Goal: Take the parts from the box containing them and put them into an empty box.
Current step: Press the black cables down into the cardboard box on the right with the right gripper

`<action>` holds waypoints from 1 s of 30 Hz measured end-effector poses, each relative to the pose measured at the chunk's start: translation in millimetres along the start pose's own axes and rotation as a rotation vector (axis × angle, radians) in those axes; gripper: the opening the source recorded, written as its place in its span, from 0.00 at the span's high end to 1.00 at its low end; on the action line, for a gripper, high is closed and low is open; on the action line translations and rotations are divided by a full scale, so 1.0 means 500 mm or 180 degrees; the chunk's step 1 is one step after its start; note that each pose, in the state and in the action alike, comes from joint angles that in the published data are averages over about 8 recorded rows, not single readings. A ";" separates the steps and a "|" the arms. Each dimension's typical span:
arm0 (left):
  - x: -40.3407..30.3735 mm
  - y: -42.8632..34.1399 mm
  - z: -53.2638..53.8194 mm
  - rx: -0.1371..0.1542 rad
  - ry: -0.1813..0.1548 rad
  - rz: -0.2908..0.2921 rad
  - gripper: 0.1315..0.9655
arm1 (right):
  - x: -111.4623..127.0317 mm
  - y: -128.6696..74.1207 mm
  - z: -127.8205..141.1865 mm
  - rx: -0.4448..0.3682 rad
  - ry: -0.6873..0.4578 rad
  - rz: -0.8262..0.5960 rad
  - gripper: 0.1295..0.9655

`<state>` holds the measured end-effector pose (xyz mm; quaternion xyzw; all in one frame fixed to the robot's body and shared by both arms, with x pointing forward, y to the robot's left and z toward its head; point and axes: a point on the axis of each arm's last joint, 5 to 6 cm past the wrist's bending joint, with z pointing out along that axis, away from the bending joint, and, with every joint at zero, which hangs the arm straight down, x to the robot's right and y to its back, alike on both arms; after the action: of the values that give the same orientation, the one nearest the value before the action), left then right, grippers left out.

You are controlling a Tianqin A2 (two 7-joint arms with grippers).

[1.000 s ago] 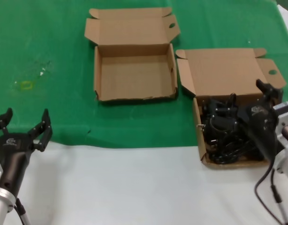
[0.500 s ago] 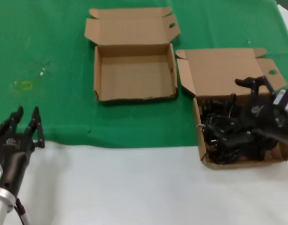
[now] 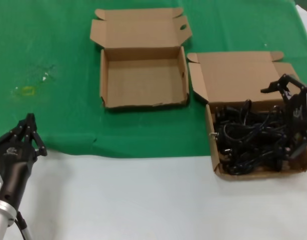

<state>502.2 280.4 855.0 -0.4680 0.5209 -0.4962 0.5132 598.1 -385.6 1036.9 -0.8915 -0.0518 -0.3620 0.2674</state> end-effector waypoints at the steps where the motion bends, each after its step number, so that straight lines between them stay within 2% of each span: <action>1: 0.000 0.000 0.000 0.0000 0.0000 0.0000 0.94 | 0.009 0.001 -0.001 -0.0037 -0.0069 -0.0090 0.00; 4: 0.000 0.000 0.000 0.0000 0.0000 0.0000 0.98 | 0.032 0.004 0.000 -0.0134 -0.0270 -0.0355 0.00; 11: 0.000 0.000 0.000 0.0000 0.0000 0.0001 0.98 | 0.064 0.000 0.013 -0.0269 -0.0573 -0.0810 0.00; 20: 0.000 0.000 0.000 0.0000 0.0000 0.0002 0.99 | 0.080 -0.002 0.047 -0.0290 -0.0612 -0.1083 0.00; 30: 0.000 0.000 0.000 0.0000 0.0000 0.0002 0.99 | 0.070 0.021 0.081 -0.0308 -0.0624 -0.1165 0.01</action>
<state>502.2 280.4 855.0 -0.4679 0.5210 -0.4961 0.5134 651.8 -377.2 1031.9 -0.9100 -0.2212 -0.3182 0.1478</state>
